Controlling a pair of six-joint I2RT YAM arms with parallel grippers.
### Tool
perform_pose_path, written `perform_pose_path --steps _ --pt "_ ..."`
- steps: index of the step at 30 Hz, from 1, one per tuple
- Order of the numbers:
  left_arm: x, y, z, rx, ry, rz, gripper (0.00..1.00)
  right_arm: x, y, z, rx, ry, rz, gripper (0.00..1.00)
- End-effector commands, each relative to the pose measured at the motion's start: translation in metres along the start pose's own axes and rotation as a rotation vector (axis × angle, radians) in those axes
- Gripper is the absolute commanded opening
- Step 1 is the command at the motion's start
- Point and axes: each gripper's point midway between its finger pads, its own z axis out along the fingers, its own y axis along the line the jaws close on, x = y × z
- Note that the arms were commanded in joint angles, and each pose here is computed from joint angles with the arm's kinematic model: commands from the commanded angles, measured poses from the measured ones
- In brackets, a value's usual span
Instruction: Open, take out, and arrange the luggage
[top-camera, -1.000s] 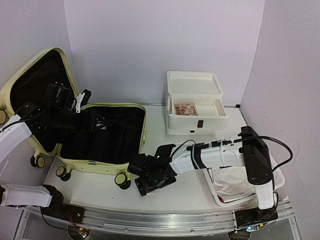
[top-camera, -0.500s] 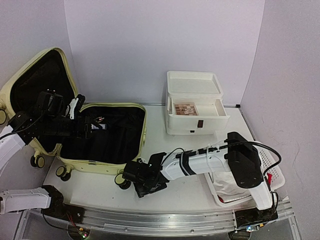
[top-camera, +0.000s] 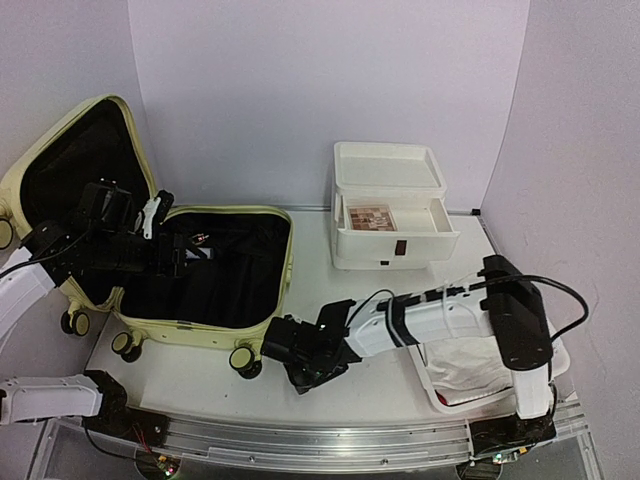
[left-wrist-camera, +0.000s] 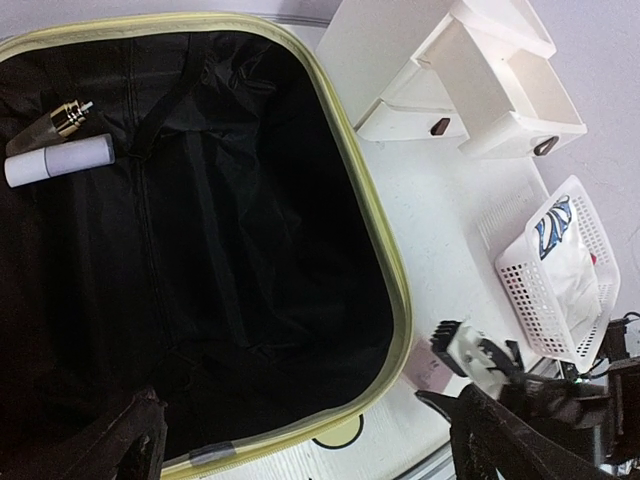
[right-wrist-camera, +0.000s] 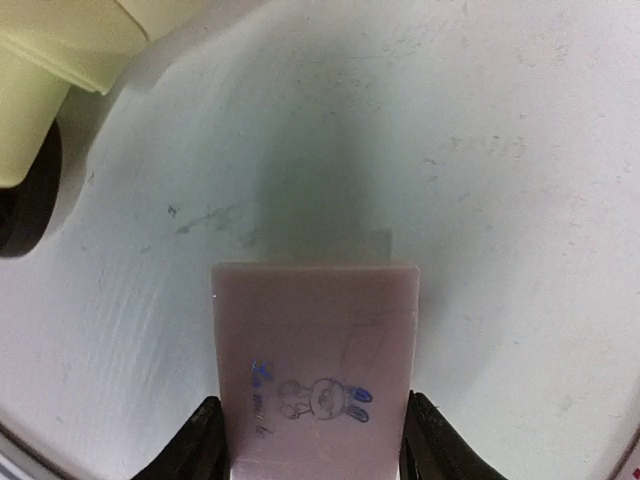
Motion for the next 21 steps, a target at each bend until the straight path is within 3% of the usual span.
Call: perform_pose_path --steps 1,5,10,13,16,21 --pt "-0.02 -0.001 0.001 -0.019 -0.043 0.01 0.99 -0.031 -0.008 -0.09 -0.102 -0.162 -0.095 0.3" --pt "-0.027 0.001 0.01 -0.032 -0.028 0.019 0.99 -0.032 -0.031 -0.153 -0.144 -0.214 -0.18 0.31" --pt "-0.039 -0.002 0.026 -0.026 -0.023 0.024 0.99 -0.044 -0.085 -0.232 -0.137 -0.301 -0.163 0.42" --pt "-0.045 -0.004 0.038 -0.013 -0.01 0.018 0.99 -0.055 -0.126 -0.257 -0.187 -0.173 0.005 0.42" --pt "-0.05 -0.007 0.047 0.004 0.0 0.012 1.0 -0.063 -0.172 -0.266 -0.115 -0.063 0.12 0.4" --pt "-0.052 -0.009 0.052 0.015 0.007 0.009 0.99 -0.088 -0.222 -0.266 -0.07 -0.005 0.23 0.39"
